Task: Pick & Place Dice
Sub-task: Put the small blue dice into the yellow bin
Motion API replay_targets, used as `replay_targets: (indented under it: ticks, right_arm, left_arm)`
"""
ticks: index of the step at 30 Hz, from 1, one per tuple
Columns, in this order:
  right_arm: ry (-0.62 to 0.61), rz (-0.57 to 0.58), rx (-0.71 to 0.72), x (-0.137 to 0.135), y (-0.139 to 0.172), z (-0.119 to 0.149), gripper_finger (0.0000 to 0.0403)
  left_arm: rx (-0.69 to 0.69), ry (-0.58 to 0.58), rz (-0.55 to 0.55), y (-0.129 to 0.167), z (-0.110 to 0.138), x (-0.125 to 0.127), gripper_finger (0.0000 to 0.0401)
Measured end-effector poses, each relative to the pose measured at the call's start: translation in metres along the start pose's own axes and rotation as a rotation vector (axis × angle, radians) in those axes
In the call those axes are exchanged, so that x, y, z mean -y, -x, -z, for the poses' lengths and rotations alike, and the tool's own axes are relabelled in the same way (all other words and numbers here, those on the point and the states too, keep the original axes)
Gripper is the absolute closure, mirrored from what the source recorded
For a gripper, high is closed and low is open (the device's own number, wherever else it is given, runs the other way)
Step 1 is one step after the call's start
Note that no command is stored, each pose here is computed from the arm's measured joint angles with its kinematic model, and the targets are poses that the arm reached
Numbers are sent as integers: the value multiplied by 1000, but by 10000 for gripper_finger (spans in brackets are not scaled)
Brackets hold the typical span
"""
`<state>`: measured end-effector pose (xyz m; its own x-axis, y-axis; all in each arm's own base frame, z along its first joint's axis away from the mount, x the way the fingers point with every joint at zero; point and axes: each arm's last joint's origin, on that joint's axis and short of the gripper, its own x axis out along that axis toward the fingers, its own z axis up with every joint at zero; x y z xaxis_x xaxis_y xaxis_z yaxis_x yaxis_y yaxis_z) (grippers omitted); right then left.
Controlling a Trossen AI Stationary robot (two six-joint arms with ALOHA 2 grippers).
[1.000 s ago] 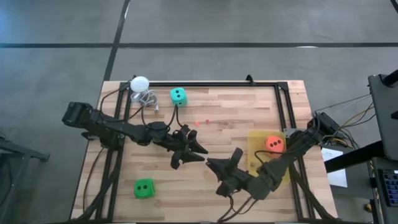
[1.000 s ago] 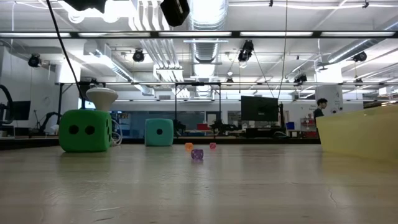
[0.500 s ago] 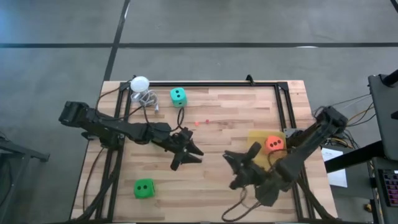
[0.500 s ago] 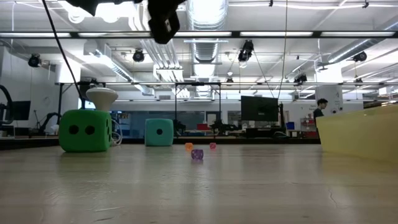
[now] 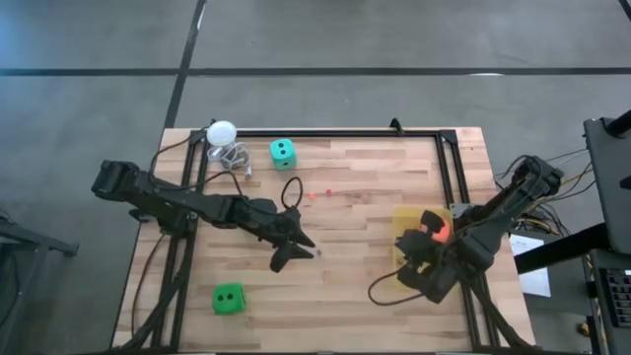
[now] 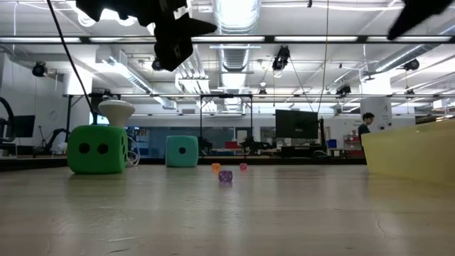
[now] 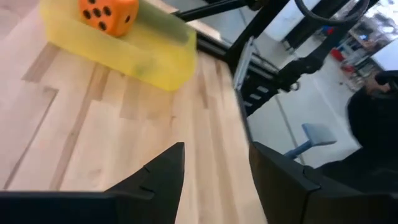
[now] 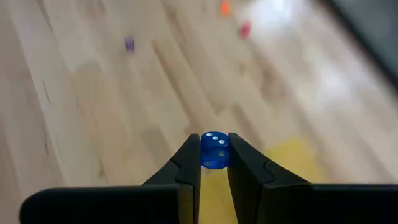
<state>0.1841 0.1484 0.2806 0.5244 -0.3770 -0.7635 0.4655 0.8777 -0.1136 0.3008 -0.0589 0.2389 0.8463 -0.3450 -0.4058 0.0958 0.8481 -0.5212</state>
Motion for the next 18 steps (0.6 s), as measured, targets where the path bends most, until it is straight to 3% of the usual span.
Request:
replay_targets:
  ticks: [10, 18]
  right_arm:
    - [-161, -37, -274, 34, -25, 48, 360]
    - [-283, -177, -320, 50, -45, 76, 360]
  left_arm:
    - [-48, -44, -74, 0, 6, -5, 228]
    - [-113, -81, -148, -13, 16, -15, 228]
